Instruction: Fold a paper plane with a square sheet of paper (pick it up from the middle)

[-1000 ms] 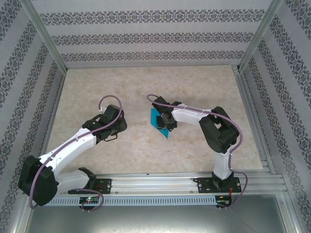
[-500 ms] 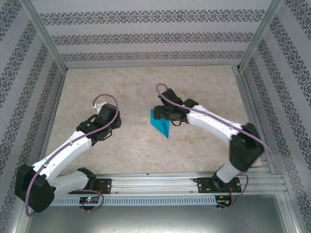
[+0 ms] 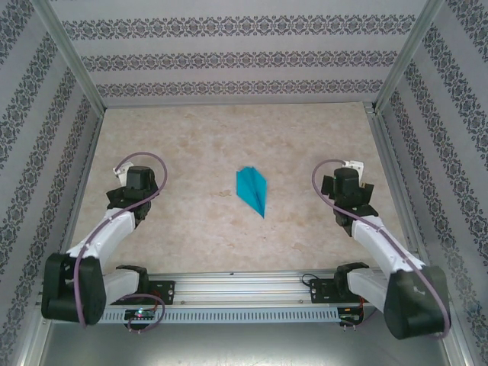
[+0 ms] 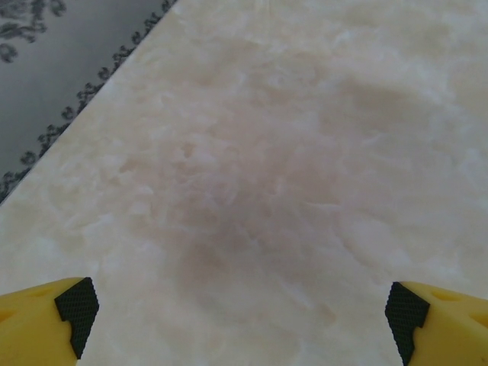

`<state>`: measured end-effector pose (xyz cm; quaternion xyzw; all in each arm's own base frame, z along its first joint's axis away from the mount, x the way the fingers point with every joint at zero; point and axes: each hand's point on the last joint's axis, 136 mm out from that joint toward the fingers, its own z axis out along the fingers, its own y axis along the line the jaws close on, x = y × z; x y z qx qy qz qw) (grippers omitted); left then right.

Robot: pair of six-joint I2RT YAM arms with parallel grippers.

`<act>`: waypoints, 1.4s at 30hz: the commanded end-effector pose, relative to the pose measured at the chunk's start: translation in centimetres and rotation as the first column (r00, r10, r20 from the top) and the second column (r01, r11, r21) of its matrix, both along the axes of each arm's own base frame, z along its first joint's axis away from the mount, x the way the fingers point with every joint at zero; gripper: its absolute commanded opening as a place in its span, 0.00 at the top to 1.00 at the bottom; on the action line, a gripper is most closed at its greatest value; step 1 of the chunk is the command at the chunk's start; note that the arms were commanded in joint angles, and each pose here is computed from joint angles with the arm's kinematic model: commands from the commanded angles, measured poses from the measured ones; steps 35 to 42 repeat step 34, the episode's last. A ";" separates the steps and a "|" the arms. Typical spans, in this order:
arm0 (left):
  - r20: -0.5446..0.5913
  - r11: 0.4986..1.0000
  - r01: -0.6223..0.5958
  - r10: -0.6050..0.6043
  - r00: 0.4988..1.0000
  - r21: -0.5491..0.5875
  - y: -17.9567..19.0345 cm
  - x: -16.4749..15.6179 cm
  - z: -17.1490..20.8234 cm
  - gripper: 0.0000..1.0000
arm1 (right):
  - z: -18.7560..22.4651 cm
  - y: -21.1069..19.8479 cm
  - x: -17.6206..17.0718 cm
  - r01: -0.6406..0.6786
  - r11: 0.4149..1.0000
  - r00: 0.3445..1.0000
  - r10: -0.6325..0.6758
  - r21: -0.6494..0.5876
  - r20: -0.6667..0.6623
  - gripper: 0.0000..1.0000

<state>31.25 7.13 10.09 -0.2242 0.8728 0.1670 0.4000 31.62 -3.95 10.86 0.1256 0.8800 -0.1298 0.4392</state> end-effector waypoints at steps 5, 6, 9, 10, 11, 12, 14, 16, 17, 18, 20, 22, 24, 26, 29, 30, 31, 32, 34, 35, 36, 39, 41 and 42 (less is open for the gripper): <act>0.280 0.980 0.183 -0.198 0.939 0.079 -1.2 5.6 1.5 0.00 | 0.6 2.1 7.0 -0.178 0.983 0.969 0.167 0.040 0.184 0.02; 0.311 0.978 0.191 -0.207 0.928 0.083 -1.4 6.0 2.0 0.00 | 0.7 2.5 7.7 -0.200 0.979 0.960 0.188 0.040 0.209 0.03; 0.281 0.962 0.260 -0.272 0.920 0.079 -2.3 7.6 1.4 0.00 | 1.2 3.4 8.8 -0.268 0.963 0.934 0.254 0.022 0.252 0.02; 0.268 0.956 0.285 -0.294 0.917 0.074 -2.7 7.9 0.9 0.00 | 0.8 3.7 8.8 -0.295 0.955 0.930 0.279 0.033 0.241 0.02; 0.265 0.948 0.311 -0.318 0.910 0.071 -3.1 8.0 0.4 0.00 | 0.4 4.2 8.9 -0.320 0.947 0.921 0.303 0.033 0.245 0.03; 0.278 0.940 0.333 -0.340 0.899 0.073 -3.5 8.0 0.0 0.00 | 0.3 4.5 8.7 -0.344 0.939 0.902 0.324 0.023 0.285 0.02; 0.318 0.927 0.364 -0.372 0.872 0.087 -4.1 7.7 -1.0 0.00 | 0.0 5.2 7.6 -0.389 0.921 0.869 0.366 0.000 0.334 0.02; 0.343 0.915 0.390 -0.401 0.849 0.104 -4.5 7.9 -1.2 0.00 | -0.1 5.6 7.0 -0.403 0.915 0.835 0.379 -0.025 0.398 0.02; 0.302 0.910 0.408 -0.412 0.860 0.079 -4.8 7.9 -1.6 0.00 | -0.3 5.7 6.9 -0.410 0.912 0.839 0.387 -0.024 0.382 0.02; 0.290 0.911 0.405 -0.411 0.864 0.083 -4.7 8.4 -1.7 0.00 | -0.4 5.4 7.0 -0.395 0.919 0.856 0.374 -0.017 0.358 0.02; 0.280 0.911 0.406 -0.410 0.868 0.075 -4.8 8.3 -1.8 0.00 | -0.3 3.2 8.0 -0.257 0.966 0.915 0.243 -0.001 0.322 0.02; 0.285 0.910 0.406 -0.412 0.866 0.084 -4.8 8.3 -1.7 0.00 | -0.2 2.4 7.7 -0.213 0.977 0.919 0.202 -0.007 0.338 0.02; 0.287 0.909 0.407 -0.414 0.864 0.089 -4.9 8.3 -1.7 0.00 | -0.1 2.7 7.6 -0.206 0.978 0.919 0.204 -0.030 0.337 0.02; 0.290 0.908 0.410 -0.417 0.862 0.088 -4.9 8.3 -1.6 0.00 | 0.0 2.9 7.5 -0.212 0.977 0.917 0.211 -0.036 0.340 0.02; 0.285 0.908 0.411 -0.418 0.863 0.086 -5.0 8.3 -1.7 0.00 | 0.1 3.2 7.6 -0.216 0.975 0.914 0.221 -0.053 0.342 0.02; 0.288 0.908 0.411 -0.418 0.862 0.087 -4.9 8.3 -1.7 0.00 | -0.2 3.1 7.9 -0.230 0.973 0.916 0.227 -0.029 0.331 0.02; 0.286 0.908 0.410 -0.417 0.863 0.087 -4.9 8.3 -1.7 0.00 | -0.2 3.1 8.0 -0.252 0.968 0.913 0.239 -0.005 0.330 0.02; 0.287 0.908 0.410 -0.417 0.862 0.087 -4.9 8.3 -1.7 0.00 | -0.3 3.1 8.0 -0.256 0.967 0.915 0.243 0.000 0.321 0.02; 0.285 0.908 0.410 -0.417 0.863 0.086 -4.9 8.3 -1.7 0.00 | -0.1 3.1 7.9 -0.257 0.966 0.910 0.243 -0.004 0.337 0.02; 0.285 0.908 0.410 -0.417 0.863 0.086 -4.9 8.3 -1.7 0.00 | -0.1 3.1 7.9 -0.257 0.966 0.910 0.243 -0.004 0.337 0.02; 0.285 0.908 0.410 -0.417 0.863 0.086 -4.9 8.3 -1.7 0.00 | -0.1 3.1 7.9 -0.257 0.966 0.910 0.243 -0.004 0.337 0.02; 0.285 0.908 0.410 -0.417 0.863 0.086 -4.9 8.3 -1.7 0.00 | -0.1 3.1 7.9 -0.257 0.966 0.910 0.243 -0.004 0.337 0.02; 0.285 0.908 0.410 -0.417 0.863 0.086 -4.9 8.3 -1.7 0.00 | -0.1 3.1 7.9 -0.257 0.966 0.910 0.243 -0.004 0.337 0.02; 0.285 0.908 0.410 -0.417 0.863 0.086 -4.9 8.3 -1.7 0.00 | -0.1 3.1 7.9 -0.257 0.966 0.910 0.243 -0.004 0.337 0.02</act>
